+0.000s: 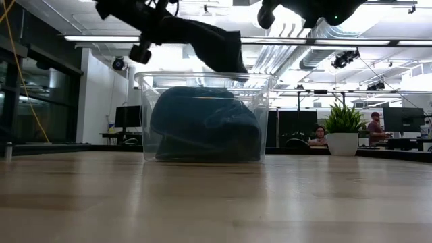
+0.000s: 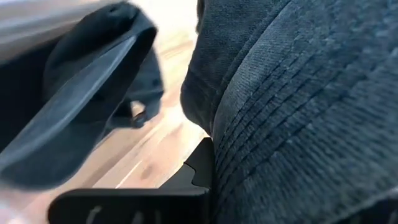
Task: Pick & Place hat
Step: Put the dark blue cap into the bottom transparent bin
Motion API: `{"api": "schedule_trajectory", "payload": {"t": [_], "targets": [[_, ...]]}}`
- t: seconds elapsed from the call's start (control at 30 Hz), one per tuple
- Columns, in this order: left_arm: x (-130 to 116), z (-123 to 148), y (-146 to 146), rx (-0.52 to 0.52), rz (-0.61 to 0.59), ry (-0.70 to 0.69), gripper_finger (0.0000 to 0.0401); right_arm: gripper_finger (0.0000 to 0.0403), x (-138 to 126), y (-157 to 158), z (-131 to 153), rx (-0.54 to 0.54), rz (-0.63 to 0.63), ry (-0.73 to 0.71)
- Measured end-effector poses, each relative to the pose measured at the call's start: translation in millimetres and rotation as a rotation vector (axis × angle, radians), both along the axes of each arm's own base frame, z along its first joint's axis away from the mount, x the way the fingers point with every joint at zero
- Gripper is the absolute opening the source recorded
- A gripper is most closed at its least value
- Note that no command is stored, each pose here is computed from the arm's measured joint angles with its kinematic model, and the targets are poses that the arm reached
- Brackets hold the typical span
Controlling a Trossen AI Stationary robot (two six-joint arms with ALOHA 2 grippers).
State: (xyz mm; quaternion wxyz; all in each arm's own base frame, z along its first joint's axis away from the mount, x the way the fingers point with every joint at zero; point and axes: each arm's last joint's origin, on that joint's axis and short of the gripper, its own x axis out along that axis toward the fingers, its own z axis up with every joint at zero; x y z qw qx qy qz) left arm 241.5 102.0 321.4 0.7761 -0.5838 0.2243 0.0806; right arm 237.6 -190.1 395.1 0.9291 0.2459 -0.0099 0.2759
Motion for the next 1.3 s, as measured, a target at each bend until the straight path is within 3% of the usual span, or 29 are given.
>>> {"api": "schedule_trajectory", "payload": {"t": [0.17,0.47,0.77,1.1,1.3], "targets": [[1.4,-9.0,-21.9,0.019,0.012,0.132,0.0005,0.0209,-0.1,0.1,0.0,-0.006,0.002,-0.002],[19.8,-22.9,-31.3,0.021,0.047,0.192,0.0013,0.0209,0.2,1.2,-0.3,-0.015,0.023,0.005],[30.4,-38.2,-25.9,0.071,0.062,0.252,0.0093,0.0209,0.3,1.2,-0.6,-0.013,0.025,0.009],[28.5,-37.2,-22.0,0.132,0.053,0.248,0.0202,0.0209,8.7,10.6,-2.4,-0.016,0.064,0.015],[16.4,-30.6,-9.8,0.165,0.087,0.24,0.022,0.0209,16.5,17.7,-6.5,-0.039,0.08,0.014]]}}
